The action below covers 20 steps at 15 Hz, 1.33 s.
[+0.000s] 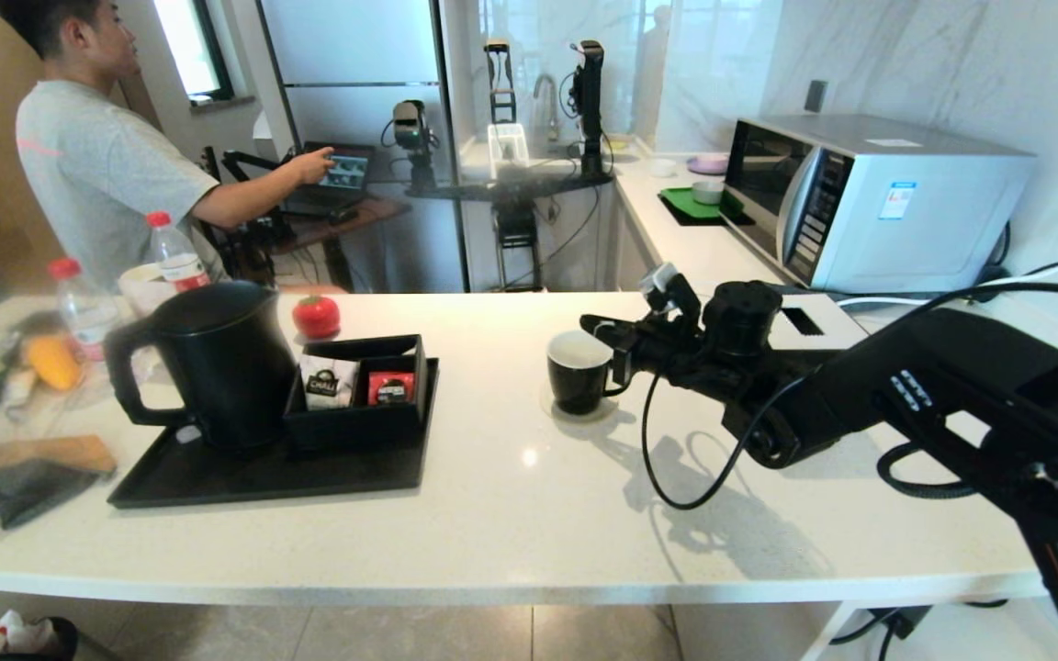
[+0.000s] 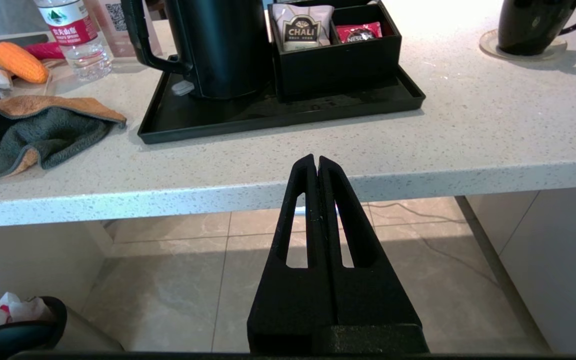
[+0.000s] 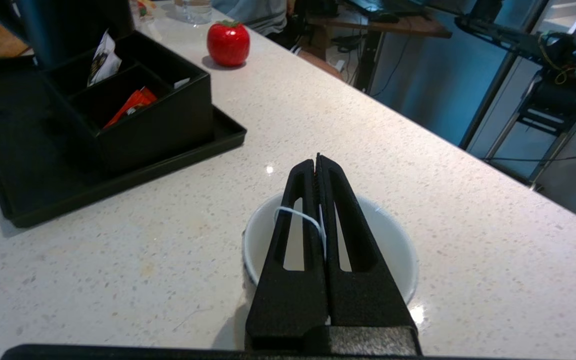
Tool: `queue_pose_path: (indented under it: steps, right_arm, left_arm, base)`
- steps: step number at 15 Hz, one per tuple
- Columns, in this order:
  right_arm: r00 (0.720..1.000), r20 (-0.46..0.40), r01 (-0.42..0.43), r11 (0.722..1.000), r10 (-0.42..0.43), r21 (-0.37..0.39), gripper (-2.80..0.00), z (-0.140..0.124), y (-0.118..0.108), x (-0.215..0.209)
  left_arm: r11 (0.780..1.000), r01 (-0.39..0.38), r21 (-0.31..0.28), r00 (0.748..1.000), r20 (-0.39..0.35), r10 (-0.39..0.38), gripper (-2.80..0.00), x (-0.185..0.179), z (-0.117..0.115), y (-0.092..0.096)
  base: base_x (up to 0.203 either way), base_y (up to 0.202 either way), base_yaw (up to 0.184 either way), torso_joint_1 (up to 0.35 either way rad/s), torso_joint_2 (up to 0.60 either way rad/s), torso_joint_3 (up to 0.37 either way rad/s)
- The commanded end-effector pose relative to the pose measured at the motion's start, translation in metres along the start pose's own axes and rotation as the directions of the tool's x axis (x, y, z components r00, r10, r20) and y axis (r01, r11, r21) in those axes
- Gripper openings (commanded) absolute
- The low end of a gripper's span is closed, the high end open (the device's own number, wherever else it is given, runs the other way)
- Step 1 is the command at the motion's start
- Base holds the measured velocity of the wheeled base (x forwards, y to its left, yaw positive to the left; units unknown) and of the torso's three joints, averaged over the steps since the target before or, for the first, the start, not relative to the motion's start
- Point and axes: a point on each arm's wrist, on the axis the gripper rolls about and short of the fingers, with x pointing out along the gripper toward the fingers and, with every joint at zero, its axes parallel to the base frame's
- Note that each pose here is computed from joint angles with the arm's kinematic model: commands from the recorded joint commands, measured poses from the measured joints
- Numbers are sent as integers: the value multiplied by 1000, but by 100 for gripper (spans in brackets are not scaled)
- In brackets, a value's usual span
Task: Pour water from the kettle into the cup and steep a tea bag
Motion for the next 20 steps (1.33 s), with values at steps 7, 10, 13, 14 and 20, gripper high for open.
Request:
queue_pose_path:
  steps: [7, 10, 13, 14, 20]
  right_arm:
    - [1000, 4, -8, 1000, 8, -1, -280, 2, 2, 2]
    - [999, 48, 0, 1000, 1, -24, -280, 21, -6, 10]
    - [992, 124, 19, 998, -11, -66, -280, 56, -20, 22]
    - [990, 140, 24, 997, -13, -75, -280, 67, -23, 25]
    - [988, 149, 44, 995, -31, -85, -280, 79, -34, 24]
  left_arm:
    - [1000, -1, 0, 1000, 0, 1, -280, 0, 0, 0]
    - [1000, 0, 0, 1000, 0, 0, -280, 0, 0, 0]
    - [1000, 0, 0, 1000, 0, 0, -280, 0, 0, 0]
    - [1000, -1, 0, 1000, 0, 1, -280, 0, 0, 0]
    - [1000, -1, 0, 1000, 0, 1, -280, 0, 0, 0]
  base:
    - [0, 0, 0, 0, 0, 0]
    - [0, 0, 0, 0, 0, 0]
    - [0, 0, 0, 0, 0, 0]
    - [0, 0, 0, 0, 0, 0]
    - [0, 0, 0, 0, 0, 0]
